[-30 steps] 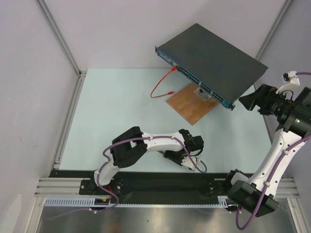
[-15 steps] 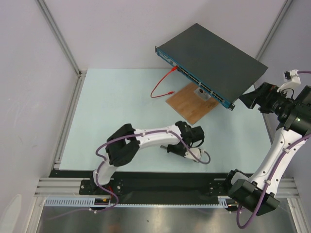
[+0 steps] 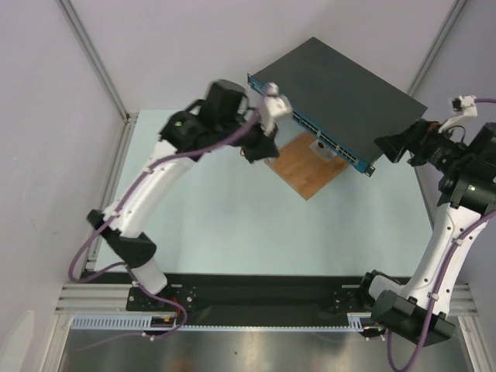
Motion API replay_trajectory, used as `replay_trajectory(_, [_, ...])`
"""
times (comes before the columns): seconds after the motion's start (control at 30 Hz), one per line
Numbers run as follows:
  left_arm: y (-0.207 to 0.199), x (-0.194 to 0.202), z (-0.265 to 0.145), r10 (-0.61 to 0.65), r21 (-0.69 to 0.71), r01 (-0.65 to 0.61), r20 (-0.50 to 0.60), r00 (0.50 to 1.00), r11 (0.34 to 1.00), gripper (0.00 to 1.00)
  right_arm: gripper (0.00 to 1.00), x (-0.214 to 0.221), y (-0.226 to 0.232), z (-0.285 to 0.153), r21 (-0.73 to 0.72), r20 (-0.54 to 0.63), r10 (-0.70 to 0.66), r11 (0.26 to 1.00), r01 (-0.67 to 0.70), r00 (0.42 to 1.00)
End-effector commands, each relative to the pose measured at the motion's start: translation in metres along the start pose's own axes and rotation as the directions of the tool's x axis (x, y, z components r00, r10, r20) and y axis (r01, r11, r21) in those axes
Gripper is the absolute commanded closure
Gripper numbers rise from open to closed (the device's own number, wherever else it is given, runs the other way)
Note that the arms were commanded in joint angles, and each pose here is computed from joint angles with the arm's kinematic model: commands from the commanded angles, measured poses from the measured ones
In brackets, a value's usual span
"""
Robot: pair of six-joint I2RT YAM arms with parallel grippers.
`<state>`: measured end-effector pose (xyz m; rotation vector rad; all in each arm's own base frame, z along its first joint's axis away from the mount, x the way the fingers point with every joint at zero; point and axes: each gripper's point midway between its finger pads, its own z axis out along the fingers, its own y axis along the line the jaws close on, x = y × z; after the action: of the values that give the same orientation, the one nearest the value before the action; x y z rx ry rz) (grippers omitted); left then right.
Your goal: Insert the plug into the switch port
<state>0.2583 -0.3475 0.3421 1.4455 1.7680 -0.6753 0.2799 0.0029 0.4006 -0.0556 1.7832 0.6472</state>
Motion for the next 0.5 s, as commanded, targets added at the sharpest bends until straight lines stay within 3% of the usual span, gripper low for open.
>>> replay_trajectory(0.0, [-0.002,-0.06,-0.061,-0.254,0.13,0.223,0.327,0.91,0.966,1.0,0.0,-0.016,0.046,0.008,-0.11,0.048,-0.139,0.984,0.143,0.989])
replay_trajectory(0.03, [0.004,-0.066,-0.079,-0.277,0.144,0.239,0.393,0.877,0.96,1.0,0.0,-0.016,0.05,0.011,-0.098,0.052,-0.165,0.981,0.17,0.985])
replay_trajectory(0.07, [0.01,-0.093,-0.097,-0.26,0.14,0.218,0.524,0.811,0.966,1.0,0.0,-0.013,0.06,0.016,-0.12,0.052,-0.211,0.969,0.216,0.976])
replay_trajectory(0.13, [0.007,-0.086,-0.116,-0.298,0.146,0.265,0.602,0.741,0.953,1.0,0.0,-0.005,0.087,0.028,-0.172,0.05,-0.273,0.945,0.278,0.961])
replay_trajectory(0.17, [0.008,-0.106,-0.136,-0.206,0.105,0.188,0.711,0.672,0.977,1.0,0.0,-0.004,0.096,0.031,-0.187,0.062,-0.297,0.934,0.303,0.953])
replay_trajectory(0.2, [0.01,-0.091,-0.129,-0.224,0.105,0.215,0.716,0.661,0.971,1.0,0.0,0.006,0.121,0.037,-0.264,0.072,-0.362,0.892,0.368,0.929])
replay_trajectory(0.3, [0.004,-0.101,-0.158,-0.17,0.066,0.203,0.817,0.552,0.977,1.0,0.01,0.016,0.14,0.052,-0.257,0.119,-0.488,0.826,0.502,0.864])
replay_trajectory(0.47, [0.002,-0.104,-0.167,-0.271,0.157,0.273,0.848,0.456,0.949,1.0,0.05,0.03,0.198,0.074,-0.322,0.211,-0.576,0.722,0.612,0.79])
